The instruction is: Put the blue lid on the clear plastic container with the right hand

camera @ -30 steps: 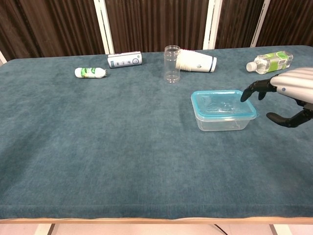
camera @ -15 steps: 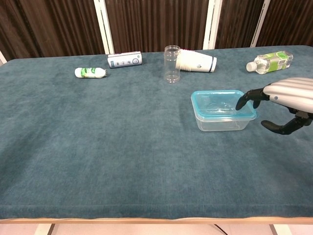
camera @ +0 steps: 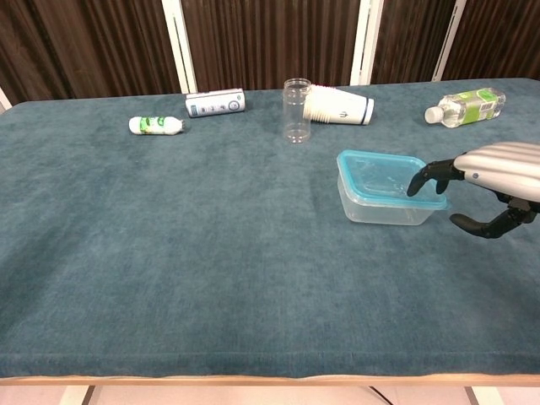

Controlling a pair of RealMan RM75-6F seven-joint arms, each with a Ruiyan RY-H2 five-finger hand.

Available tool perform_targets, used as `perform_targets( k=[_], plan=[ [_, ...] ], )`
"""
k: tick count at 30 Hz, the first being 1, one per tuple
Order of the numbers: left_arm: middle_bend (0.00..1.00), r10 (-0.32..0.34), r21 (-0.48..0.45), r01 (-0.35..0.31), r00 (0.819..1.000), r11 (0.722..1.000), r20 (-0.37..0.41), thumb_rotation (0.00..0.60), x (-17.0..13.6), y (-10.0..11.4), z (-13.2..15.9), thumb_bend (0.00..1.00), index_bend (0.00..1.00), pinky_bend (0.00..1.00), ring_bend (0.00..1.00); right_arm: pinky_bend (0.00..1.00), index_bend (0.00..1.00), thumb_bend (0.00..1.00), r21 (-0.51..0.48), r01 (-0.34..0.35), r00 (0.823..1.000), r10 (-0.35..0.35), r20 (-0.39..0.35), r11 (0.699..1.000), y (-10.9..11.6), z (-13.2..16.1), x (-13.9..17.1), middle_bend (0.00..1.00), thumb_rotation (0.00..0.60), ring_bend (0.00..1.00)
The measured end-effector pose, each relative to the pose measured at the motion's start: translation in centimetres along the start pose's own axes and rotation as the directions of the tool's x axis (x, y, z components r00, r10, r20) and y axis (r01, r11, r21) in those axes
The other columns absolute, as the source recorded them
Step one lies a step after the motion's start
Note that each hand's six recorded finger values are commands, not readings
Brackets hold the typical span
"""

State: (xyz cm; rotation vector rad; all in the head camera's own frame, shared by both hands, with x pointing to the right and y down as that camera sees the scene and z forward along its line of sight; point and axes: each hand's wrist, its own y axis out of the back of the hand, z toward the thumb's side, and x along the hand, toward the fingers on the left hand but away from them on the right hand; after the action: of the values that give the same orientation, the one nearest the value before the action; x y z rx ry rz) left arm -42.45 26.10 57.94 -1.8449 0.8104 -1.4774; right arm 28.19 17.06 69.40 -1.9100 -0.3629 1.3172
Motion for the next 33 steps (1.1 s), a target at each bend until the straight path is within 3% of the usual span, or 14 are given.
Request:
perform_targets(
  k=[21,33],
  plan=[
    [0.08,-0.001,-0.001,0.001,1.0,1.0,0.0,0.6,0.0,0.0,0.0,0.48,0.17,0.3,0.08,0.32,0.36,0.64,-0.024,-0.043,0.999,0.043,0.006,0.999,-1.4,-0.5,-0.5,0.32,0.6,0.32],
    [0.07,-0.004,0.002,0.004,1.0,1.0,0.002,0.6,0.0,-0.1,0.1,0.48,0.17,0.3,0.08,0.31,0.35,0.64,-0.061,0.062,0.998,-0.064,-0.025,0.996,1.3,0.4,-0.2,0.32,0.6,0.32]
  ],
)
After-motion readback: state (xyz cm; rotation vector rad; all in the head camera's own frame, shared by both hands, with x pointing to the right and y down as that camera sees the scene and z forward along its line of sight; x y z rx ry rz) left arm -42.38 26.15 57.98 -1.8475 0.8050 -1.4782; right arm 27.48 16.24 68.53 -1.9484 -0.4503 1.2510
